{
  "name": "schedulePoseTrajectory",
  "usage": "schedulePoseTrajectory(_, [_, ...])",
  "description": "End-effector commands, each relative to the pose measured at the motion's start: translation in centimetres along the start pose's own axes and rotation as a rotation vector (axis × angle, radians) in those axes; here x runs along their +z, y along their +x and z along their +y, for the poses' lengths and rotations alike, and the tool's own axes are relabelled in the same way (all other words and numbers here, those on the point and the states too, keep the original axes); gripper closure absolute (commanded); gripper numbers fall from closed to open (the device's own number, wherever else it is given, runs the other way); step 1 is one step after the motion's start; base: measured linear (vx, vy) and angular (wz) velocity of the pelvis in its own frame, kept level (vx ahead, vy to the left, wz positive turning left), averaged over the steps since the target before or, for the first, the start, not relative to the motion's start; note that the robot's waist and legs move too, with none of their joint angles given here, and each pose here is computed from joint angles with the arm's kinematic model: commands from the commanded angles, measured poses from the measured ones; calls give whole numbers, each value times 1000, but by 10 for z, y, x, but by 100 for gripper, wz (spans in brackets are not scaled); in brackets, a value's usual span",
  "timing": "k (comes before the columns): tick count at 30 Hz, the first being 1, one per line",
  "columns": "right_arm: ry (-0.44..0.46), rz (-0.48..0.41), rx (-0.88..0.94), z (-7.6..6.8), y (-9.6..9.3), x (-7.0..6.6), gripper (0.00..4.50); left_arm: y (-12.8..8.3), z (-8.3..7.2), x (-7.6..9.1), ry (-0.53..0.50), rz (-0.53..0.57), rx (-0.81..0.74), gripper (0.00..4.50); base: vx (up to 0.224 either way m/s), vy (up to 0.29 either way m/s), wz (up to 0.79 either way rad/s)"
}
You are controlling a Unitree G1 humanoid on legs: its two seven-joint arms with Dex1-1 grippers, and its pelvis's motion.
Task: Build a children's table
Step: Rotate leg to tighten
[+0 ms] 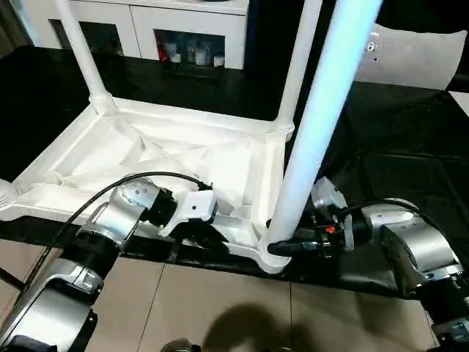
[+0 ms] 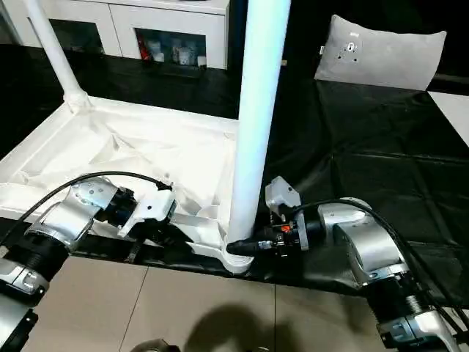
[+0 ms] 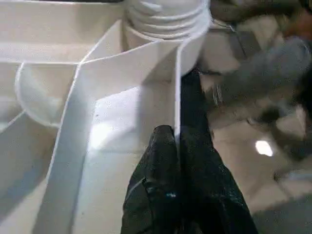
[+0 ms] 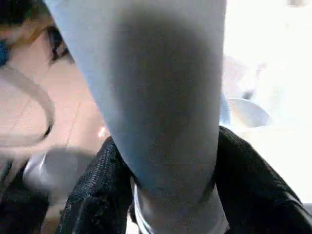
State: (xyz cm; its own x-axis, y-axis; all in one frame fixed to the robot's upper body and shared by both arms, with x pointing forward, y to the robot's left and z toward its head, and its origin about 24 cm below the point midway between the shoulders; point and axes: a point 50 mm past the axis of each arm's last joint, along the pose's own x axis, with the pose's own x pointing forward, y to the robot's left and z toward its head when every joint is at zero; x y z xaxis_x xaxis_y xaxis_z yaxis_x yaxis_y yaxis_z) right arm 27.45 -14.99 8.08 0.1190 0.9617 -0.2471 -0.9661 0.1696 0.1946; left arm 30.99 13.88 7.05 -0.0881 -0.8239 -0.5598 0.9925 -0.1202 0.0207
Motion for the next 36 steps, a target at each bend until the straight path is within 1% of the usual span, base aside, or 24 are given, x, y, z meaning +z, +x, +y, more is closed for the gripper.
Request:
schedulePoseTrajectory(1, [53, -74, 4, 7, 16, 6, 246, 2, 9, 12, -31, -67, 136, 450, 0, 0, 0])
schedulePoseTrajectory(4, [76, -83, -191, -3, 36, 5, 246, 7, 15, 19, -93, -106, 220, 450, 0, 0, 0])
schedulePoseTrajectory(5, [88, -111, -260, -8, 41, 7, 246, 9, 16, 21, -108, -112, 242, 450, 0, 0, 0])
schedulePoseTrajectory(6, [122, -141, -346, -14, 49, 10, 246, 13, 18, 25, -133, -122, 277, 450, 0, 0, 0])
schedulePoseTrajectory(7, [145, -156, -430, -20, 58, 13, 246, 17, 21, 28, -165, -136, 317, 450, 0, 0, 0])
schedulePoseTrajectory(8, [159, -159, -479, -23, 63, 15, 246, 20, 23, 30, -182, -140, 349, 450, 0, 0, 0])
schedulePoseTrajectory(10, [167, -161, -517, -25, 68, 18, 246, 22, 25, 31, -194, -139, 377, 450, 0, 0, 0])
schedulePoseTrajectory(11, [174, -160, -562, -27, 73, 20, 246, 25, 27, 33, -204, -139, 399, 450, 0, 0, 0])
schedulePoseTrajectory(14, [127, -107, -653, -30, 91, 25, 246, 33, 36, 38, -234, -133, 492, 450, 0, 0, 0])
schedulePoseTrajectory(16, [138, -117, -707, -34, 96, 25, 246, 35, 41, 41, -237, -121, 546, 450, 0, 0, 0])
schedulePoseTrajectory(17, [146, -123, -728, -35, 97, 25, 194, 36, 42, 42, -238, -117, 559, 450, 0, 0, 0])
schedulePoseTrajectory(18, [149, -131, -743, -36, 97, 25, 194, 36, 43, 43, -235, -108, 570, 450, 0, 0, 0])
schedulePoseTrajectory(19, [145, -137, -747, -37, 97, 26, 179, 35, 43, 43, -235, -104, 577, 450, 0, 0, 0])
schedulePoseTrajectory(21, [136, -147, -756, -37, 95, 26, 172, 34, 43, 43, -235, -93, 581, 450, 0, 0, 0])
schedulePoseTrajectory(22, [124, -154, -766, -37, 91, 26, 146, 31, 42, 41, -234, -81, 579, 450, 0, 0, 0])
schedulePoseTrajectory(24, [122, -156, -759, -36, 84, 25, 137, 29, 40, 37, -215, -64, 558, 450, 0, 0, 0])
schedulePoseTrajectory(25, [115, -156, -751, -36, 80, 25, 125, 28, 39, 36, -201, -62, 544, 450, 0, 0, 0])
schedulePoseTrajectory(26, [97, -157, -738, -34, 74, 24, 125, 26, 37, 33, -192, -62, 528, 450, 0, 0, 0])
schedulePoseTrajectory(28, [81, -158, -733, -34, 69, 23, 101, 24, 36, 30, -196, -62, 522, 450, 0, 0, 0])
schedulePoseTrajectory(30, [60, -159, -701, -31, 58, 22, 82, 19, 34, 25, -163, -57, 495, 450, 0, 0, 0])
schedulePoseTrajectory(31, [55, -157, -693, -30, 57, 21, 71, 19, 33, 25, -158, -55, 490, 450, 0, 0, 0])
schedulePoseTrajectory(32, [33, -147, -672, -29, 51, 21, 71, 17, 32, 23, -141, -54, 470, 450, 0, 0, 0])
schedulePoseTrajectory(34, [7, -129, -618, -27, 38, 19, 52, 13, 28, 20, -119, -57, 416, 450, 0, 0, 0])
schedulePoseTrajectory(36, [-17, -111, -571, -25, 30, 18, 28, 10, 25, 17, -93, -50, 373, 450, 0, 0, 0])
